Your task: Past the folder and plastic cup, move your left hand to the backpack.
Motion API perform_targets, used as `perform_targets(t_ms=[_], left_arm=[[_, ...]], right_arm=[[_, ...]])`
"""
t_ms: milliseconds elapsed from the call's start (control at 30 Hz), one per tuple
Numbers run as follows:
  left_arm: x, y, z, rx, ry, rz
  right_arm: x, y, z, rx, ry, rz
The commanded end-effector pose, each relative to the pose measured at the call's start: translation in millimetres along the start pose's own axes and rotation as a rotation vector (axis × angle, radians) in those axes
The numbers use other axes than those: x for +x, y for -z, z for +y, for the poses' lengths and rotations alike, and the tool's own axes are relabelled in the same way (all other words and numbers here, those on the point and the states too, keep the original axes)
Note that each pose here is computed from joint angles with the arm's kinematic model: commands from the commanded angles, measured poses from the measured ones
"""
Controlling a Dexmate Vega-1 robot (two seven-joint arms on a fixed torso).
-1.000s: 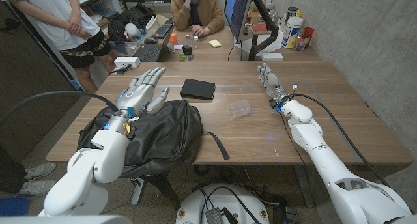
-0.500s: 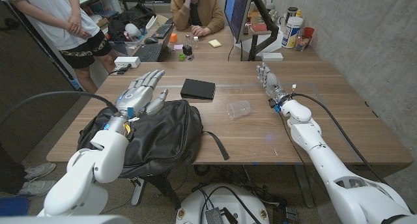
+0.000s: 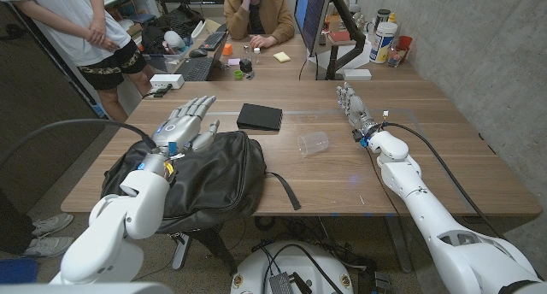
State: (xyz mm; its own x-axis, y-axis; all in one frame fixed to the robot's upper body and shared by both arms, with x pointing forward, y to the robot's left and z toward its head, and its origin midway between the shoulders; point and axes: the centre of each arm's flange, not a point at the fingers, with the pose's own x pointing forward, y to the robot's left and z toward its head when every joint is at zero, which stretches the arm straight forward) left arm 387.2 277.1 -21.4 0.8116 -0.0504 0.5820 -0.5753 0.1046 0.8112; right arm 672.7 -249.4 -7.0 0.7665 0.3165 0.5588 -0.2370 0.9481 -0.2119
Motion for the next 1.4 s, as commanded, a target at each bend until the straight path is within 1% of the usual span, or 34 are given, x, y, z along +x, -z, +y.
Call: perform_targets(t_ms=[33,500,867,1400], left_arm=[[0.5,-0.3,-2.6,0.008,0.028,0.016],[-0.4,-1.0,-4.9,0.015,0.052,0.025],[-2.6,-0.5,-9.8,0.020,0.092,0.037],[-4.8,1.0,-15.2,0.023,0.125,0.057]], right_arm=[[-0.1,1.0,-1.8,0.003,0.000,0.001],[0.2,0.9,-2.2,0.000,-0.003,0.001],[-0.1,0.6,-2.4,0.001,-0.002,0.000],[-1.8,0.7,-4.1,-0.002,-0.002,0.001]])
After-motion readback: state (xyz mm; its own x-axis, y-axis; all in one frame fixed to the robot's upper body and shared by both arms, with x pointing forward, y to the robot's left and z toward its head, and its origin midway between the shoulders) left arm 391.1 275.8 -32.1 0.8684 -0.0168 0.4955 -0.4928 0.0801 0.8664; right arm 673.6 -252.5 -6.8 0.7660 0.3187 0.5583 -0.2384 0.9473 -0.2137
